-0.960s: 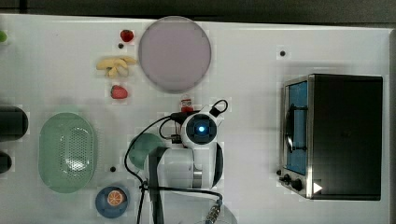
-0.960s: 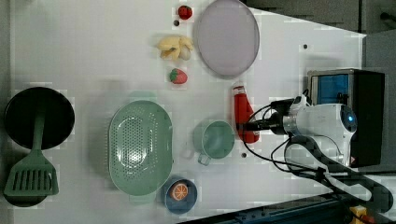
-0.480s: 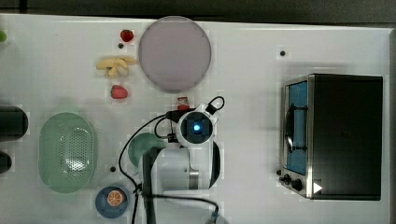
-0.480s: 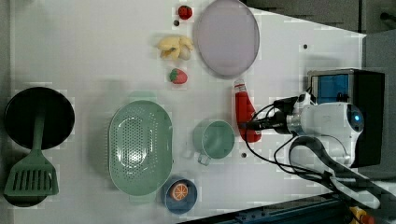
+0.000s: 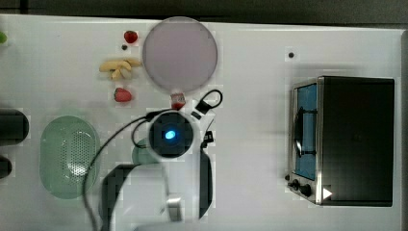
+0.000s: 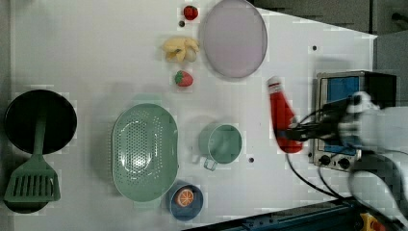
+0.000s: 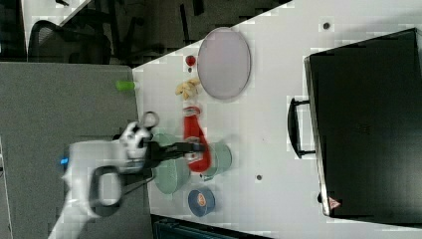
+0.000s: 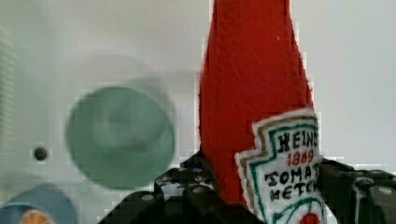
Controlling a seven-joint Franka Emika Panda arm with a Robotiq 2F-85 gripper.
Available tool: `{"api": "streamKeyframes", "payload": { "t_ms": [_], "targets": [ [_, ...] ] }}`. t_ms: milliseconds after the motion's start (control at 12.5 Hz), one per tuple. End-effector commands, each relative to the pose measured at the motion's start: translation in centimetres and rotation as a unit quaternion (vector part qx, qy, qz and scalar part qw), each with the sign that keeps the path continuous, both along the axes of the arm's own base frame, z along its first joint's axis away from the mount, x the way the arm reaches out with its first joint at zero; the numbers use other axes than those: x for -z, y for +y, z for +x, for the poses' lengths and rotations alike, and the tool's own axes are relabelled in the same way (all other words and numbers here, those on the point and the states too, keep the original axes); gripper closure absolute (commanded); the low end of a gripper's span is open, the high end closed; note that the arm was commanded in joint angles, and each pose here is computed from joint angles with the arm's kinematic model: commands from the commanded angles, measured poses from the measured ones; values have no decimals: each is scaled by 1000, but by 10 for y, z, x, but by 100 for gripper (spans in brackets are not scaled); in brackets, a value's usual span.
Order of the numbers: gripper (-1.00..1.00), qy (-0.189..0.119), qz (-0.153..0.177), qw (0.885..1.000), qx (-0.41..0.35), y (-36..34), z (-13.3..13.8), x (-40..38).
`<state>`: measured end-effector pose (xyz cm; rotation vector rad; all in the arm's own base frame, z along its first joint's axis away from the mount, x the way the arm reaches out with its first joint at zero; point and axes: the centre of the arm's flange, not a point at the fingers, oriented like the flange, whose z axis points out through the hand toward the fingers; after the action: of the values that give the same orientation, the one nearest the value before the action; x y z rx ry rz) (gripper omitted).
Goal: Pick Ketchup from the table and place it in strainer.
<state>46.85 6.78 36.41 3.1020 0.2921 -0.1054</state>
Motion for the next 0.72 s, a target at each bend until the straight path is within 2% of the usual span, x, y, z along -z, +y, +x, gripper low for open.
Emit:
{"api": "streamKeyframes", "payload": {
  "t_ms": [80,320,560,720],
  "targets": [
    [-29,-14,3,999,44,77,-8,-52],
    [-29,-10,31,995,93,157,-26,-61],
    [-29,-7,39,994,98,231,-51,-50],
    [-29,-13,63,991,116,270,-62,-34]
  ]
}}
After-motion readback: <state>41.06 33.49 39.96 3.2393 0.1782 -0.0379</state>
